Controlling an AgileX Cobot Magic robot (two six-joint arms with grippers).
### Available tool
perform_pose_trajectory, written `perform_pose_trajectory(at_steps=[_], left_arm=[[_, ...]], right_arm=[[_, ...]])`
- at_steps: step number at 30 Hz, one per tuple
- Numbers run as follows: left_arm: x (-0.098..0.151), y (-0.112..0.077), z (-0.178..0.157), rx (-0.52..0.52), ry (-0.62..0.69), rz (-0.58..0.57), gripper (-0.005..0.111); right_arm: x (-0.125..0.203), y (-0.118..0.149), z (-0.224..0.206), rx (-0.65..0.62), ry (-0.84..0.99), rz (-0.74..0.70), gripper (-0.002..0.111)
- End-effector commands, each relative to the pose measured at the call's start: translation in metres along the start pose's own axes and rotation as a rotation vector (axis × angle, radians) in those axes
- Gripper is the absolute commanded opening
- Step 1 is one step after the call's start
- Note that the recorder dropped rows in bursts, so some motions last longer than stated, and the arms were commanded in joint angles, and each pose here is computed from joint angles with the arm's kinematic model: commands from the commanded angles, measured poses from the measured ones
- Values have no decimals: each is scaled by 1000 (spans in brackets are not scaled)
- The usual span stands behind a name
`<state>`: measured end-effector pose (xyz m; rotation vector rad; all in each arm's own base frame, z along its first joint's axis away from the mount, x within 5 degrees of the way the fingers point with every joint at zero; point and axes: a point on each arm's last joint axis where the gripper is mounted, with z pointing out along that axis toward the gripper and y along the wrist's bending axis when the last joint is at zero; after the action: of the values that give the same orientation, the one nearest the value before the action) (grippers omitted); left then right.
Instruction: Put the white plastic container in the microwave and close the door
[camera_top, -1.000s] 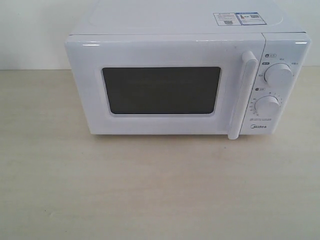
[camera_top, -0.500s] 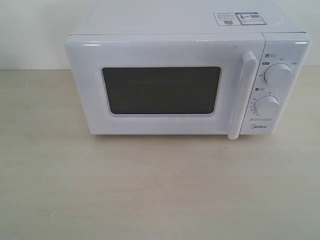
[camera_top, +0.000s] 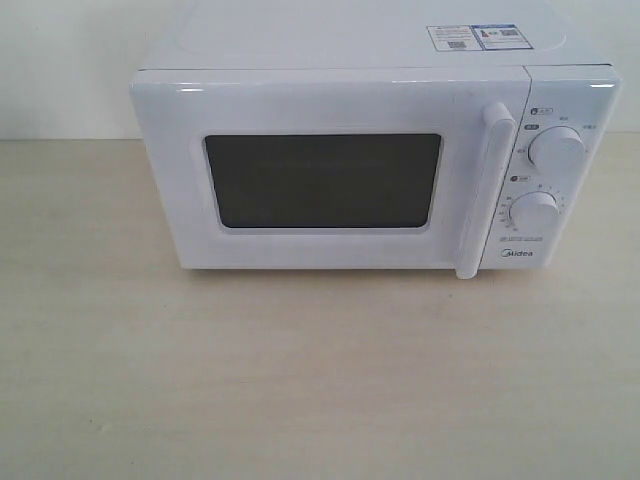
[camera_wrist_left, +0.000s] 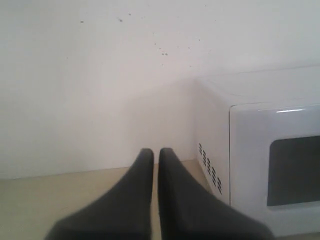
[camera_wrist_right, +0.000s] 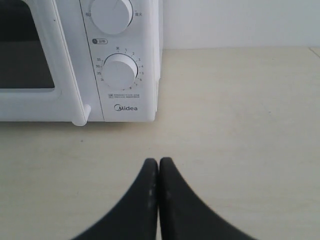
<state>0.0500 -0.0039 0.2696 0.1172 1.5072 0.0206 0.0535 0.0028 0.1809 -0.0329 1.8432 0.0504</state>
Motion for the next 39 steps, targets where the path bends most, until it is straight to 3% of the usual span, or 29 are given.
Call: perform_pose_trajectory(at_steps=[1,4,8,22,25,33,39], left_arm=[[33,-2,1,-7,23,-13,4],[63,-5,4,-1,103,-26,4],[73,-7,2,11,161,-35,4],[78,-8,1,25,211,-12,4],[83,-9,-1,32,273,-66,4],[83,-11,-1,40,271,-146,4],[82,-14,-1,60,264,-268,4]], right_arm=[[-1,0,0,7,-12,-3,0],[-1,0,0,7,-12,-3,0],[-1,0,0,7,-12,-3,0],[-2,0,0,7,-19,-3,0],[-1,0,0,7,-17,-3,0],[-1,0,0,7,-19,-3,0],[-1,0,0,7,-19,-3,0]])
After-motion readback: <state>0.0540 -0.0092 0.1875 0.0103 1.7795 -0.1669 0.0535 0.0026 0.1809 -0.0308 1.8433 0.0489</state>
